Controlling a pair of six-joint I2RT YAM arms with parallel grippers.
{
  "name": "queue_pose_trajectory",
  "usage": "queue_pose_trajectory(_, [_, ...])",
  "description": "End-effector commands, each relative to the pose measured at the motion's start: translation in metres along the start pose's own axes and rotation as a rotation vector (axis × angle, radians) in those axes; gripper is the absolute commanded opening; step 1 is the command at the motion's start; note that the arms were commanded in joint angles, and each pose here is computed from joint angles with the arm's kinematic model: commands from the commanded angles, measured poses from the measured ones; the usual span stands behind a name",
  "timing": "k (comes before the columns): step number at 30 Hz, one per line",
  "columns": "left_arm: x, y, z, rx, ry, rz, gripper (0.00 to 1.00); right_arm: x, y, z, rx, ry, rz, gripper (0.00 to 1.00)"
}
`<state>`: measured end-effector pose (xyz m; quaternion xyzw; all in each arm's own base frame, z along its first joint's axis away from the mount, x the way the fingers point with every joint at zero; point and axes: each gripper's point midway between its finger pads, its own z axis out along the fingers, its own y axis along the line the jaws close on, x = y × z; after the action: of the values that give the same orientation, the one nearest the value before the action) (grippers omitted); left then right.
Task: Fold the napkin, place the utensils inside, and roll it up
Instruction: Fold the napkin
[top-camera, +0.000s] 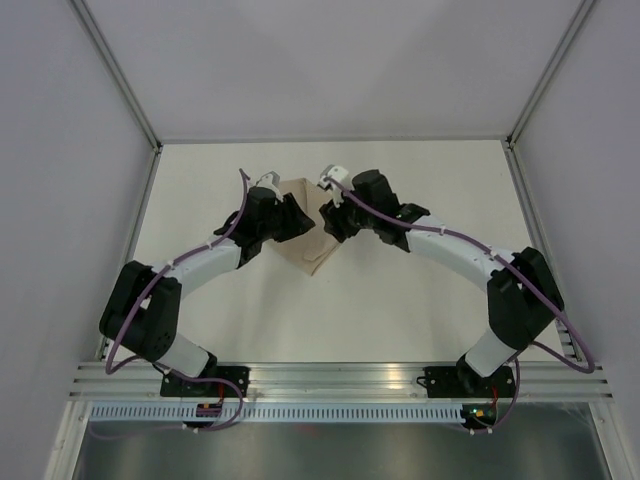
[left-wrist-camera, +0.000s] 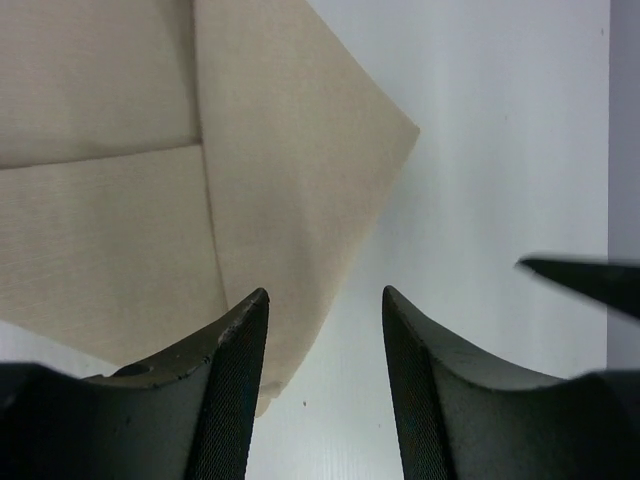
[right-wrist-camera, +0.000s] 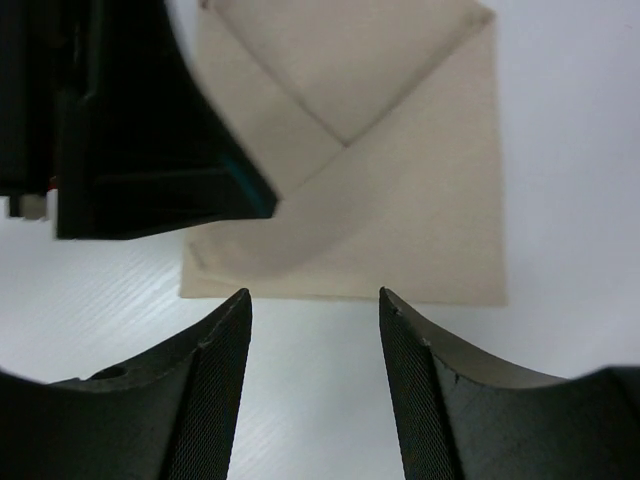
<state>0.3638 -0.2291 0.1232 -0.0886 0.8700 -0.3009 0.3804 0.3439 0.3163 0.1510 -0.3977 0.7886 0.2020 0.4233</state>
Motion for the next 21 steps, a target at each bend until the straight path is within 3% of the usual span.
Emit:
queue_pose_trajectory(1, [0.008, -0.04, 0.006, 0.19, 0.042, 0.111, 0.54, -0.008, -0.047, -0.027, 0.067, -0.011, 0.079, 0.6])
queue_pose_trajectory(7, [0.036, -0.046, 0.018, 0.212, 0.104, 0.139, 0.54, -0.017, -0.092, -0.043, 0.122, -0.017, 0.151, 0.61])
queue_pose_trajectory(21, [0.074, -0.001, 0.042, 0.032, 0.195, 0.211, 0.52, 0.011, -0.109, -0.023, 0.119, 0.062, 0.217, 0.61])
